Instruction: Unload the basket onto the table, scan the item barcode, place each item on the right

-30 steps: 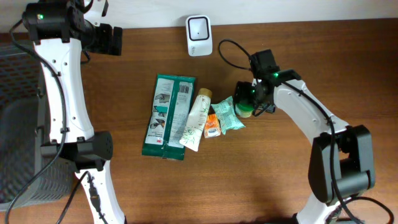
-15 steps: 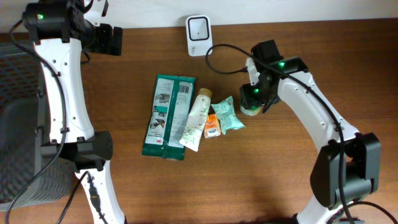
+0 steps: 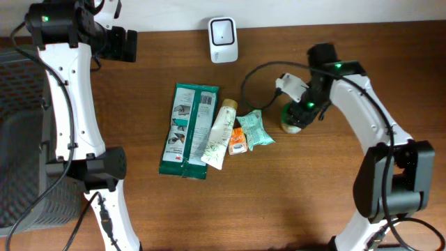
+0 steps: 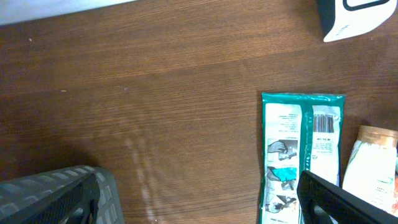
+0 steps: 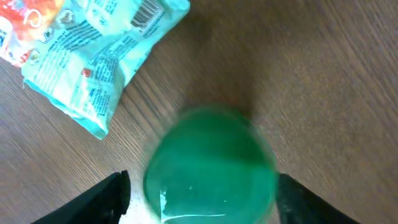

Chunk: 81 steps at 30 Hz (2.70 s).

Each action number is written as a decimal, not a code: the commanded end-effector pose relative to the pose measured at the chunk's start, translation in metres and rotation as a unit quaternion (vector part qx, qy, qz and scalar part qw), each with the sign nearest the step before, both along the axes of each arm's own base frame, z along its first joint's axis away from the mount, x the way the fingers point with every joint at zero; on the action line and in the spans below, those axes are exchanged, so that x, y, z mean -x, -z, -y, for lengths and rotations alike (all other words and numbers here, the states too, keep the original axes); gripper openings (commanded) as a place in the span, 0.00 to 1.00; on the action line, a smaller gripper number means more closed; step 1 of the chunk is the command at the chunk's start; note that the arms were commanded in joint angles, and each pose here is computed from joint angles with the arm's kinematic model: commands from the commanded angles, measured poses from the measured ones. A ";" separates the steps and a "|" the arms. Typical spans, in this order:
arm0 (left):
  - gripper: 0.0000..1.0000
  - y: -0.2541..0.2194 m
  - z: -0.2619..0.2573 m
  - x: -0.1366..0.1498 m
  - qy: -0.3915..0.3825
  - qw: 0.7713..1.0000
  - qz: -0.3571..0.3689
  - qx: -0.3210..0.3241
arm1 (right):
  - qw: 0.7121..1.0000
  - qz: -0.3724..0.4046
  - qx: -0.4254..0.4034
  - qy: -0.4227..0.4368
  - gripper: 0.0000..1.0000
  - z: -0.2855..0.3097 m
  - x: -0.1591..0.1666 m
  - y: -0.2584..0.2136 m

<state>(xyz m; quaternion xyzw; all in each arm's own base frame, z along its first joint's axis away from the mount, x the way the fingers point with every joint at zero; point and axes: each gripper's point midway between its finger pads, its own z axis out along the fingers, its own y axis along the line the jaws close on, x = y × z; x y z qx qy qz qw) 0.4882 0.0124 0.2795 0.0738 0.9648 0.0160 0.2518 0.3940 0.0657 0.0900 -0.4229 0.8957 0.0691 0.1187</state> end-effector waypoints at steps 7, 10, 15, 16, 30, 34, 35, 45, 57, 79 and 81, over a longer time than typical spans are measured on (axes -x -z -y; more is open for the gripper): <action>0.99 -0.003 0.000 0.000 0.006 1.000 0.005 0.001 | 0.984 -0.038 -0.068 0.163 0.98 0.007 -0.016 -0.006; 0.99 -0.003 0.000 0.000 0.006 1.000 0.005 0.001 | 0.943 -0.049 -0.106 0.312 0.98 0.005 -0.029 -0.057; 0.99 -0.003 0.000 0.000 0.006 1.000 0.005 0.001 | 0.874 -0.125 -0.112 0.457 0.98 -0.002 -0.011 -0.056; 0.99 -0.003 0.000 0.000 0.006 1.000 0.005 0.001 | 0.875 -0.134 -0.106 0.454 0.98 -0.005 -0.007 -0.046; 0.99 -0.003 -0.002 0.001 0.004 1.000 0.005 0.001 | 0.849 -0.121 -0.070 0.509 0.97 0.002 -0.005 -0.003; 0.99 -0.003 -0.002 0.001 0.004 1.000 0.005 0.001 | 0.851 -0.117 -0.076 0.506 0.97 0.001 -0.008 -0.027; 0.99 -0.003 -0.002 0.001 0.004 1.000 0.005 0.001 | 0.852 -0.116 -0.075 0.505 0.97 0.002 -0.008 -0.032; 0.99 -0.003 -0.002 0.001 0.004 1.000 0.005 0.001 | 0.821 -0.082 -0.020 0.565 0.98 0.013 -0.014 -0.020; 0.99 -0.003 -0.002 0.001 0.004 1.000 0.005 0.001 | 0.809 -0.129 0.025 0.574 0.90 0.008 -0.005 0.027; 0.99 -0.003 -0.002 0.001 0.004 1.000 0.005 0.001 | 0.998 -0.029 0.032 0.044 0.68 -0.013 -0.029 -0.024; 0.99 -0.003 -0.002 0.001 0.004 1.000 0.005 0.001 | 0.999 -0.023 0.018 -0.041 0.74 -0.022 -0.024 -0.021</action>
